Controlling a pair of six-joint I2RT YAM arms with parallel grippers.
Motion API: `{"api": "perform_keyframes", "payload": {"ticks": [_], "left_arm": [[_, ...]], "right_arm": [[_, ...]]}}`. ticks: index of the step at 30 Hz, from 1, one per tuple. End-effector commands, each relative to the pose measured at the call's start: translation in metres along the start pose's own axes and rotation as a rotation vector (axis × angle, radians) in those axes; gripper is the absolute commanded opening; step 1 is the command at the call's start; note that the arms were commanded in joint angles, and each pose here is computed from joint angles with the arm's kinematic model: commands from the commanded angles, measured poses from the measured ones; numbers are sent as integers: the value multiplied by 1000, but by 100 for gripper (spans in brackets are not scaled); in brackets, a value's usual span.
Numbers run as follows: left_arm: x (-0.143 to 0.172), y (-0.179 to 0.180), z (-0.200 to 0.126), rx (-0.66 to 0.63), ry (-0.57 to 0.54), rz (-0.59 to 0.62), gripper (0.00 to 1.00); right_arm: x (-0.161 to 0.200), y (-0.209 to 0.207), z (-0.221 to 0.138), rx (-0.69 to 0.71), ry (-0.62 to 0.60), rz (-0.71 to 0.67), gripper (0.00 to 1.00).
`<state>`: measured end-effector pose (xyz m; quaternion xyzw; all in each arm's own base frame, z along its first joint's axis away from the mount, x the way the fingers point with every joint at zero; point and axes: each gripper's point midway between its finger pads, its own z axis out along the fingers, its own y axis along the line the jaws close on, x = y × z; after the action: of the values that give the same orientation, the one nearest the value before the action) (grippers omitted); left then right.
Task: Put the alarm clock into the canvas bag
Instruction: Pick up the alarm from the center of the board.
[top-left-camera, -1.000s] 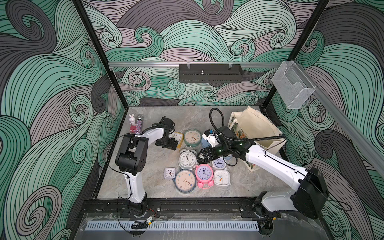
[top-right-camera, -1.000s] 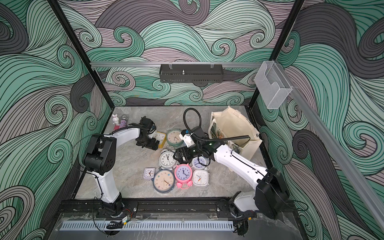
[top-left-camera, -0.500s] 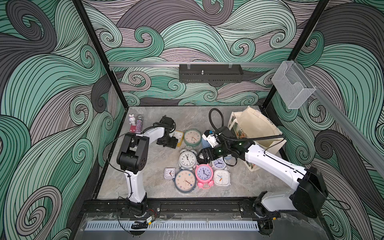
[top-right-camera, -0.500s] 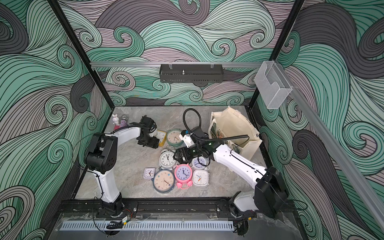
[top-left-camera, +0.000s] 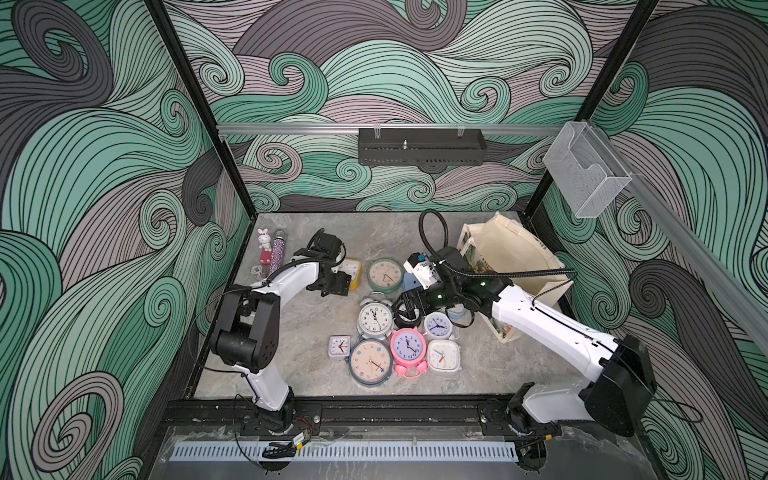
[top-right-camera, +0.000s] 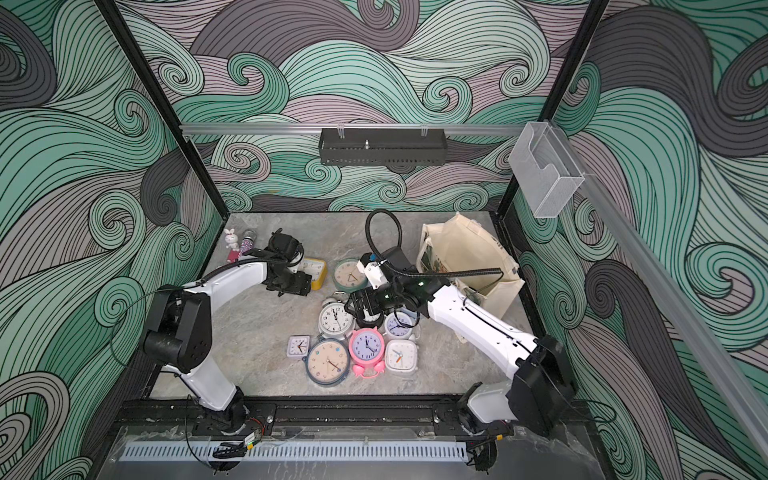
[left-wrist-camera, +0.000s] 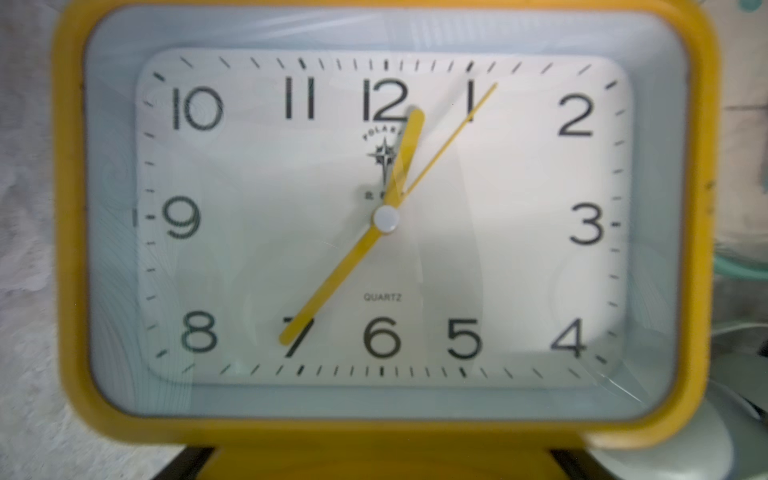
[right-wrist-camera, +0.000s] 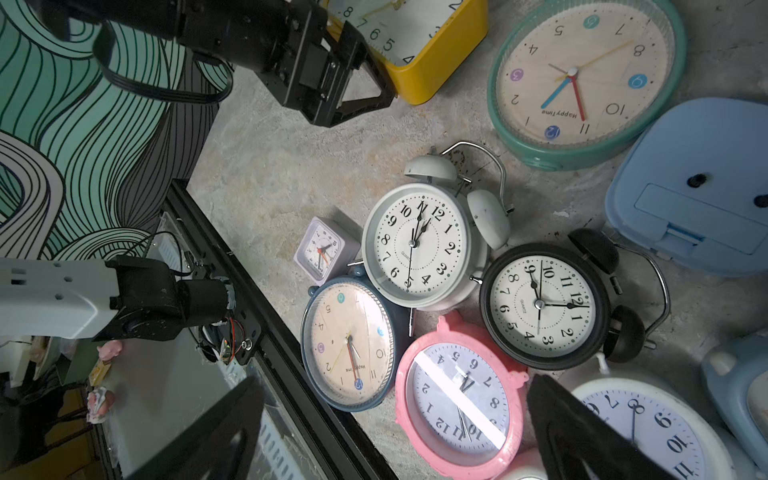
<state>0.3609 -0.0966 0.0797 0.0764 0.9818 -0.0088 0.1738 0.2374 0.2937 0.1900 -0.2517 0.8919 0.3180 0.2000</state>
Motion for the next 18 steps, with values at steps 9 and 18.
{"api": "perform_keyframes", "payload": {"ticks": [9,18], "left_arm": [[-13,-31,-104,217,-288,-48,67],[-16,-74,-154,390,-399,-46,67]], "right_arm": [[-46,12,-16,-15,-77,89,100],[-112,32,-14,-135,-168,209,100]]}}
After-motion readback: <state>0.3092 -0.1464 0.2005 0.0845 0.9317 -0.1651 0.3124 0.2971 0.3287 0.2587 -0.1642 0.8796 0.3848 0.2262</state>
